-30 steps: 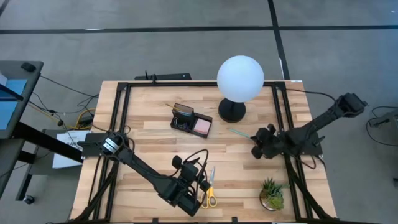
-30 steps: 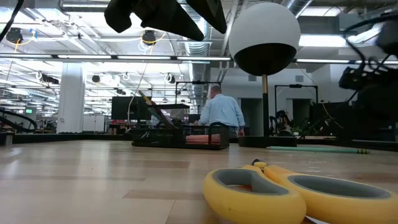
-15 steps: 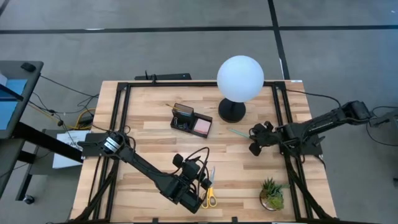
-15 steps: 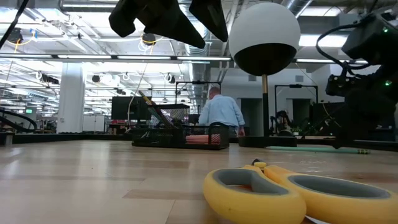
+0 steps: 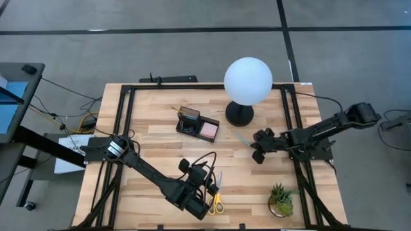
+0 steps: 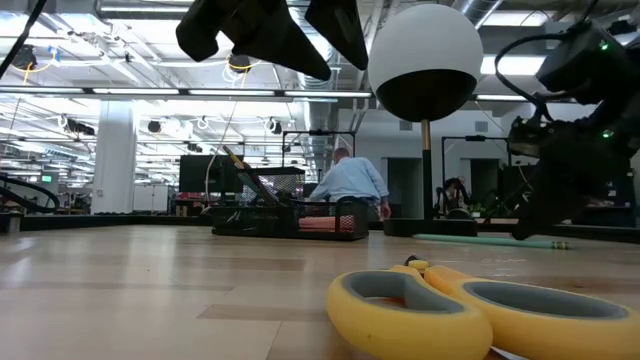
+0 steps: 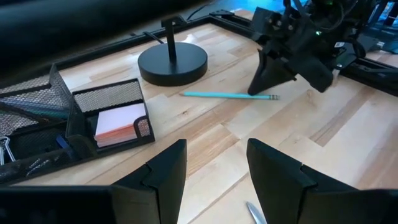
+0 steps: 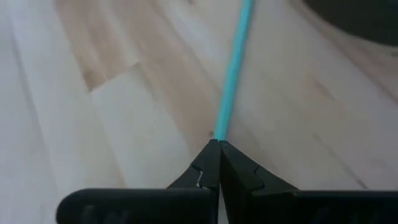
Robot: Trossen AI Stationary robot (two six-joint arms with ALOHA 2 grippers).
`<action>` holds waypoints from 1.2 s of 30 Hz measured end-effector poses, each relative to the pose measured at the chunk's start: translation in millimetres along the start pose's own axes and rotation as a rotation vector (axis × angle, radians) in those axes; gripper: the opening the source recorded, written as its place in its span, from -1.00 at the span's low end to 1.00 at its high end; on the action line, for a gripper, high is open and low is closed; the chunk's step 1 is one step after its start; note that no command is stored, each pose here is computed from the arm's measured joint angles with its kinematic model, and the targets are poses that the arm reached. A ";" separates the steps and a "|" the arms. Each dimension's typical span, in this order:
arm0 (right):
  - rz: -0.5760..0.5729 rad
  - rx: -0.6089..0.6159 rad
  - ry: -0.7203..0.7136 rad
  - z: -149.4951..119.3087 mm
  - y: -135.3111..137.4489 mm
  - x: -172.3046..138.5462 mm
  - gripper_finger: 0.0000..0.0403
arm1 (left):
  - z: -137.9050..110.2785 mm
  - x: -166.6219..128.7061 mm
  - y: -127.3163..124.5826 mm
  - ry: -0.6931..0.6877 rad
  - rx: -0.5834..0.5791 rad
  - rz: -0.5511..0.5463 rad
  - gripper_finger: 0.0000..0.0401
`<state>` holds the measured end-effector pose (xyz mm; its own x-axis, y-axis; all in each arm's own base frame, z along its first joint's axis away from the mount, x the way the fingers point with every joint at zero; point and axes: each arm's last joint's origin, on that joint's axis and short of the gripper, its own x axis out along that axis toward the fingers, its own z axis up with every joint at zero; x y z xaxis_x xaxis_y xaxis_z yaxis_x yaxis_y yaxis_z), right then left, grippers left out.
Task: Pick and place office supplies into organizer
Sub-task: Put the blue pencil into the black desk organizer
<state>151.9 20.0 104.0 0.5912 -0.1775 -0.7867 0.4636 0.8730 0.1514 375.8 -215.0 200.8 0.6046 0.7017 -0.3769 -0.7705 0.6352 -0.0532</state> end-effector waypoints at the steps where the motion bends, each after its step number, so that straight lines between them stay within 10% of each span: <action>1: -0.018 0.018 0.002 -0.3 -1.1 1.5 -1.00 | -0.1 0.0 0.0 0.004 0.000 -0.001 -0.18; 21: 0.006 -0.056 0.014 2.9 -3.7 8.9 -0.85 | -0.5 0.0 -0.2 0.017 0.000 -0.005 -0.18; 36: 0.256 -0.618 -0.188 15.2 19.5 3.9 -0.33 | -1.1 2.0 -1.9 0.082 -0.029 -0.027 -0.18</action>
<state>173.3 29.4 113.0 0.7617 0.0415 -0.6466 -0.1332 0.9866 -0.0937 378.3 -215.2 199.2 0.6078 0.6549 -0.4492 -0.7603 0.6432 -0.0911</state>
